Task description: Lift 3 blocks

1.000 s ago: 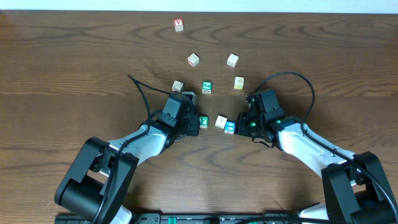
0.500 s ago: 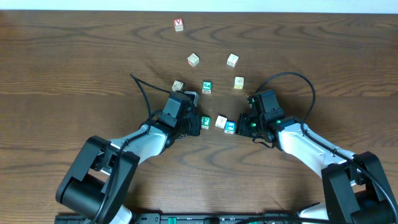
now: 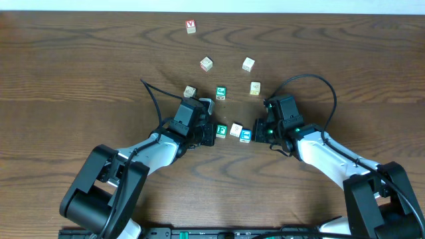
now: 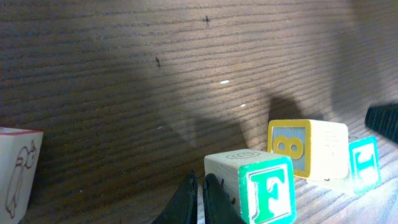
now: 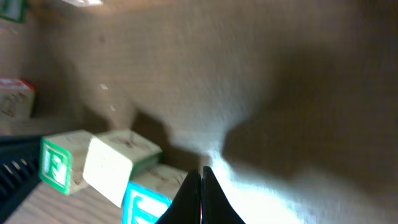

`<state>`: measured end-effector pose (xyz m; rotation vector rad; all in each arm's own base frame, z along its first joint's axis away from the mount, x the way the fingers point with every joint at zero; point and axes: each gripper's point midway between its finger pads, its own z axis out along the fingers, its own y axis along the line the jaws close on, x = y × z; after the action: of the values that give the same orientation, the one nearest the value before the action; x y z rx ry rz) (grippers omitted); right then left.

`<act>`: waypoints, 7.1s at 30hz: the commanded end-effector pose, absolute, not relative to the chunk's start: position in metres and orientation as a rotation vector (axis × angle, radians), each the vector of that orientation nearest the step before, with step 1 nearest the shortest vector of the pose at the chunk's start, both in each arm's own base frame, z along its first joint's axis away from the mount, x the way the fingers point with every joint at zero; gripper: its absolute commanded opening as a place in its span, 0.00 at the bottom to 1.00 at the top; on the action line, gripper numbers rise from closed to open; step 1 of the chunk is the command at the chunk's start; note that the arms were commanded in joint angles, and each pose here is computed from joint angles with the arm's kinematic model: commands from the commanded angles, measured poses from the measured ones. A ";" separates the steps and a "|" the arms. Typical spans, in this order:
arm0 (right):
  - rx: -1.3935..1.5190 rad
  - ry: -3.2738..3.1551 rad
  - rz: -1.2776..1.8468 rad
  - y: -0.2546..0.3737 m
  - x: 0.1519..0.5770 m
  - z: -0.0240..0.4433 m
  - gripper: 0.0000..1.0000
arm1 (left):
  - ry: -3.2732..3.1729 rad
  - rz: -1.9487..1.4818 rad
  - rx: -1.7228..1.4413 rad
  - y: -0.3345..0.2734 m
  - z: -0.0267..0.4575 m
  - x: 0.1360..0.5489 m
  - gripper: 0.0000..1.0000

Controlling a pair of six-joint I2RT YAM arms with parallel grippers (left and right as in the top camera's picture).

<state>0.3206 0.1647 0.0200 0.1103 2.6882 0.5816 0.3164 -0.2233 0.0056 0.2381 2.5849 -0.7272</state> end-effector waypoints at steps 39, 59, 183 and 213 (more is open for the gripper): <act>-0.054 2.555 0.871 0.215 0.351 0.008 0.01 | 2.596 -0.725 0.264 -0.224 0.002 0.314 0.07; -0.158 2.577 0.933 0.229 0.344 0.015 0.01 | 2.595 -0.712 0.259 -0.223 0.001 0.315 0.07; -0.027 2.879 0.759 0.182 0.297 -0.006 0.01 | 2.629 -0.796 0.423 -0.231 -0.002 0.293 0.07; -0.074 3.138 0.602 0.164 0.239 -0.022 0.01 | 2.650 -0.780 0.416 -0.228 -0.005 0.291 0.07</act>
<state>0.2495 0.1740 -0.0060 -0.0390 3.0898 0.7274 0.2932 -0.2292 0.0006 0.3960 2.6322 -0.8010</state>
